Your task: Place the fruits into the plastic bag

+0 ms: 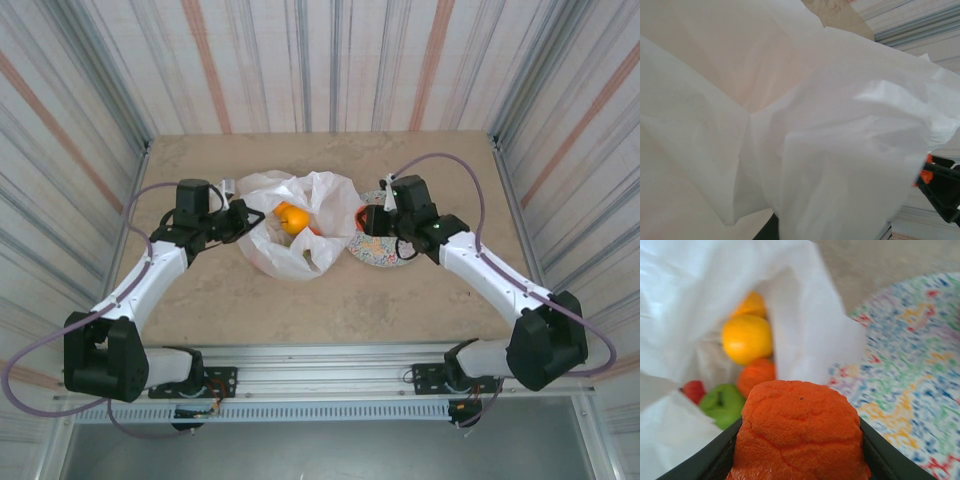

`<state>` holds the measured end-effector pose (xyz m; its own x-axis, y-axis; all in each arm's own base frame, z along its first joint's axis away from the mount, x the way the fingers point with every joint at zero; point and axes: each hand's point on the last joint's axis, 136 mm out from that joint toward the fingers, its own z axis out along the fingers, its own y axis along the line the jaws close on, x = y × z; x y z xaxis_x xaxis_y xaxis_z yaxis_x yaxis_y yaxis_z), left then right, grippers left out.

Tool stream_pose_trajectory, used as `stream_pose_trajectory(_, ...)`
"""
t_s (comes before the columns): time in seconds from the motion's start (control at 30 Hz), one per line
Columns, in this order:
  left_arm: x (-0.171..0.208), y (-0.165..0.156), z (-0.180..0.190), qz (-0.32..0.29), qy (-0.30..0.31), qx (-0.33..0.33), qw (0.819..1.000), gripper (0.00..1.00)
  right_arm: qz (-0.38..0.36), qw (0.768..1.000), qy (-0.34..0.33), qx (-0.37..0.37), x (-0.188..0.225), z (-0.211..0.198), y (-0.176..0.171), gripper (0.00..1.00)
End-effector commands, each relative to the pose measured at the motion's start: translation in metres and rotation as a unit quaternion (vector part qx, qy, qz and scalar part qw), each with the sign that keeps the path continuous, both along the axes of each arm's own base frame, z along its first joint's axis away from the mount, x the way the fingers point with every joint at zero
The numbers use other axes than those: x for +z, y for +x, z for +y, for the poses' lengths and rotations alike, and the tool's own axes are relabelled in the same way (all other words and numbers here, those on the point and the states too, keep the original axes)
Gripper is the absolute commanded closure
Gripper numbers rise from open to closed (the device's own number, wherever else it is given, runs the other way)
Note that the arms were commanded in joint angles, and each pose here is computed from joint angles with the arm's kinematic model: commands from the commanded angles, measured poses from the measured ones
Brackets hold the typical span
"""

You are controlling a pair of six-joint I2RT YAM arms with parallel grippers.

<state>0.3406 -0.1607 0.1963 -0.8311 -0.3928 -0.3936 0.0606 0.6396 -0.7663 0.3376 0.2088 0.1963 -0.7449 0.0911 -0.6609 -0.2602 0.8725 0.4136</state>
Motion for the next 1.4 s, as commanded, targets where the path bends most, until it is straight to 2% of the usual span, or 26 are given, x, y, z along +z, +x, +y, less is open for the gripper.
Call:
stream_pose_trajectory(0.0,0.006,0.001,-0.002,-0.01,-0.002,-0.007,1.0,1.0,-0.029,0.998,0.017,0.045,0.02,0.029,0.007,0.49)
stream_pose_trajectory(0.3,0.01,0.001,-0.003,-0.014,-0.003,-0.01,1.0,1.0,-0.002,0.996,-0.003,0.088,-0.005,0.084,0.025,0.5)
stream_pose_trajectory(0.53,0.01,0.001,-0.004,-0.014,-0.004,-0.012,1.0,1.0,0.023,0.993,0.013,0.115,-0.028,0.126,0.03,0.5)
stream_pose_trajectory(0.8,0.009,0.0,-0.006,-0.013,-0.004,-0.016,1.0,1.0,0.029,0.989,0.071,0.128,-0.031,0.182,0.045,0.5)
stream_pose_trajectory(1.0,0.009,0.0,-0.007,-0.014,-0.007,-0.017,1.0,1.0,0.043,0.988,0.097,0.113,-0.046,0.207,0.052,0.49)
stream_pose_trajectory(1.23,0.012,0.0,-0.008,-0.017,-0.008,-0.018,1.0,1.0,0.067,0.984,0.101,0.13,-0.065,0.231,0.042,0.44)
stream_pose_trajectory(1.37,0.011,0.0,-0.008,-0.016,-0.008,-0.018,1.0,1.0,0.082,0.982,0.096,0.144,-0.071,0.236,0.033,0.36)
